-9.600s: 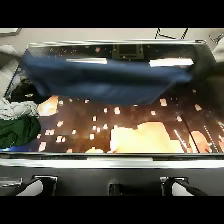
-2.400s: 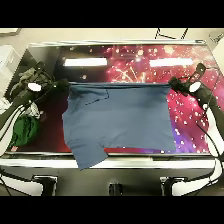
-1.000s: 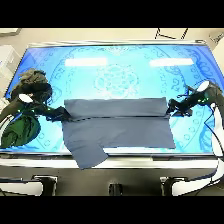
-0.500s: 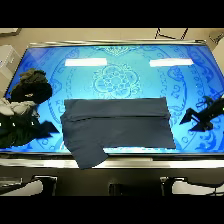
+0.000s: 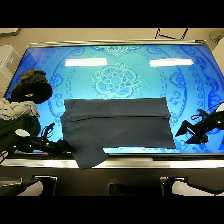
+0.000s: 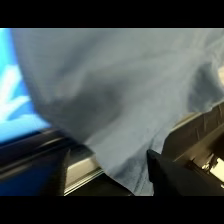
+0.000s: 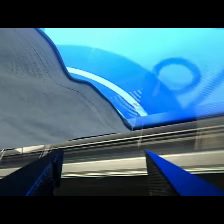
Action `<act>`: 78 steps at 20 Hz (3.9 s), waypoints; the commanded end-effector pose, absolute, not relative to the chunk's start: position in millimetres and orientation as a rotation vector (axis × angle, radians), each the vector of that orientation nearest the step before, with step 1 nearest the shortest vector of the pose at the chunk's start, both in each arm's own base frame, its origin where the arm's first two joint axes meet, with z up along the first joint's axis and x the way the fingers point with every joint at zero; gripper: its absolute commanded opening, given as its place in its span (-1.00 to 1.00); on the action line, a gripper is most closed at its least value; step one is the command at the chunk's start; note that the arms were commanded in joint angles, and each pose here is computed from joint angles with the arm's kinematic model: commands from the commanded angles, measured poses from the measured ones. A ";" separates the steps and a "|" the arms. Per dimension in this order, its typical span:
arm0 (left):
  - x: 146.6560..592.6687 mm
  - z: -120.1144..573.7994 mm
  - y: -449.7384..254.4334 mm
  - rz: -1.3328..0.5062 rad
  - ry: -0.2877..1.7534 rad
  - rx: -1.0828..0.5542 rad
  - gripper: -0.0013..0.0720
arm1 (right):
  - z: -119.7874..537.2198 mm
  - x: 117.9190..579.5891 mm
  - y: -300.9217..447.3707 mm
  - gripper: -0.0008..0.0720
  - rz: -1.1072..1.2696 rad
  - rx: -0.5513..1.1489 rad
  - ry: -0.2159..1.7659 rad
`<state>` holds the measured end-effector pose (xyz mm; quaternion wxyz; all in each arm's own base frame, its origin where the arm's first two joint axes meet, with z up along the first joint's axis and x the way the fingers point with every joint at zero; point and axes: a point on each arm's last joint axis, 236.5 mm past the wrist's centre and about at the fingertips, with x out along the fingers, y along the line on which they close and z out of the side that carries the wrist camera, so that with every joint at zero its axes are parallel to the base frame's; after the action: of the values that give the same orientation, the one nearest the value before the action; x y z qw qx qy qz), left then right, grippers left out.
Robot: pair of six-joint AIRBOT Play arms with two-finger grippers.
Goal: Fold the clothes and pants, and hang the long-sleeved shirts on hangers.
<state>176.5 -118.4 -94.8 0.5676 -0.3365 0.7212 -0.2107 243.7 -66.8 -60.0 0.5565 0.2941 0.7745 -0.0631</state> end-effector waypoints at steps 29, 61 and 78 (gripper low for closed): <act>231.0 -66.2 -136.4 -0.497 1.546 -0.633 -0.90 | -81.5 251.0 -34.4 -0.88 0.013 0.741 1.720; 456.1 21.2 -91.2 -0.493 1.335 -0.559 0.47 | -84.6 453.5 -69.0 0.99 0.117 0.855 1.516; 459.5 15.2 -285.1 -0.661 1.163 -0.385 -0.89 | 51.4 456.1 62.6 -0.87 0.507 0.726 1.379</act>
<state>464.2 -233.0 43.4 0.7730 -0.1795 0.5313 -0.2967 466.2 37.4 -12.9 0.6612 0.3377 0.6422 0.1907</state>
